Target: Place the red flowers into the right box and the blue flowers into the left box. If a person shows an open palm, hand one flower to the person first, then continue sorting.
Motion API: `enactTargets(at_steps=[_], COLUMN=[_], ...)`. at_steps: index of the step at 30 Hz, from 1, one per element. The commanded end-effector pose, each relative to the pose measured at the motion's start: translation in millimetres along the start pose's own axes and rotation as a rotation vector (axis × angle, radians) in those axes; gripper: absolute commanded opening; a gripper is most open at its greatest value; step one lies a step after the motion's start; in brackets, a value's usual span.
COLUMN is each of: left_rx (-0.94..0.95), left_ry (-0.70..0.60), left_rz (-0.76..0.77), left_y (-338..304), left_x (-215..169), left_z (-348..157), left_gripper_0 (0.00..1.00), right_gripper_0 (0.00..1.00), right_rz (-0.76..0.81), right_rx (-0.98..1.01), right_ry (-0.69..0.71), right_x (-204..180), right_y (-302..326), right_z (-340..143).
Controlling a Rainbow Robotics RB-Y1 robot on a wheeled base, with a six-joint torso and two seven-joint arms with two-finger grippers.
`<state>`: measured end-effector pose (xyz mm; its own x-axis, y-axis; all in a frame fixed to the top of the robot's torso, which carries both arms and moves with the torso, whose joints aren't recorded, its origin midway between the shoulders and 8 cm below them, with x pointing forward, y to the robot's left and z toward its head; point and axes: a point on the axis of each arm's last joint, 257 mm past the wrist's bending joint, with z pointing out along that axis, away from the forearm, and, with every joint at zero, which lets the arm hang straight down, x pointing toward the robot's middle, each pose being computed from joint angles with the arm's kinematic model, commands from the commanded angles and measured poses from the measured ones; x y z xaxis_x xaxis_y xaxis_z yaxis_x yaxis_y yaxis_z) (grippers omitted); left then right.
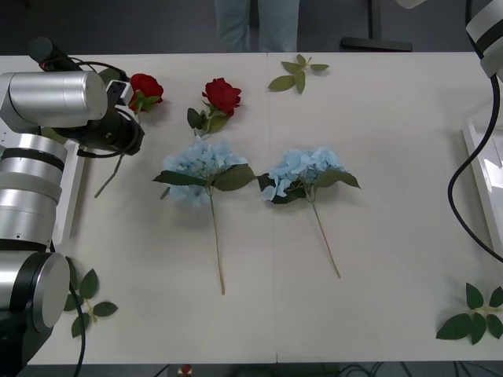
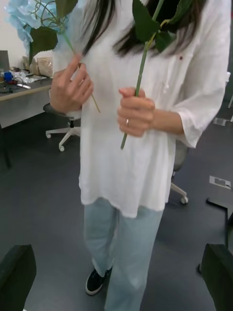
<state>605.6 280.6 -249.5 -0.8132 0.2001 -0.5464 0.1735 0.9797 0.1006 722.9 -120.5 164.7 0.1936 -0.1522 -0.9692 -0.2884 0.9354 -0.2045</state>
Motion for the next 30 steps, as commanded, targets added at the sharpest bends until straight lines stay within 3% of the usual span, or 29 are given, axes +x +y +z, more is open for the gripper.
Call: enactTargets(at_steps=[1,13,17,24,30], left_rx=[-0.013,0.219,0.396,0.749,0.944], left_ry=[-0.043,-0.125,-0.221,-0.362,-0.469], left_rz=[0.017,0.058,0.094,0.130,0.155], left_y=[19,-21,-52,-117,-156], left_x=[-15,-36,-53,-70,-88], left_z=[-16,-51,-74,-135,-190], left_gripper_0=[0.00,0.00,0.00,0.00,0.00], right_gripper_0=[0.99,0.99,1.00,1.00,1.00], right_rz=[0.063,0.296,0.348,0.277,0.341], right_rx=[0.011,-0.132,-0.186,-0.281,-0.379], right_ry=[-0.024,0.379,0.602,0.974,1.138], right_x=[-38,-6,34,124,166], right_y=[-29,-34,-31,-39,-41], right_z=[-12,-89,-131,-217,-268])
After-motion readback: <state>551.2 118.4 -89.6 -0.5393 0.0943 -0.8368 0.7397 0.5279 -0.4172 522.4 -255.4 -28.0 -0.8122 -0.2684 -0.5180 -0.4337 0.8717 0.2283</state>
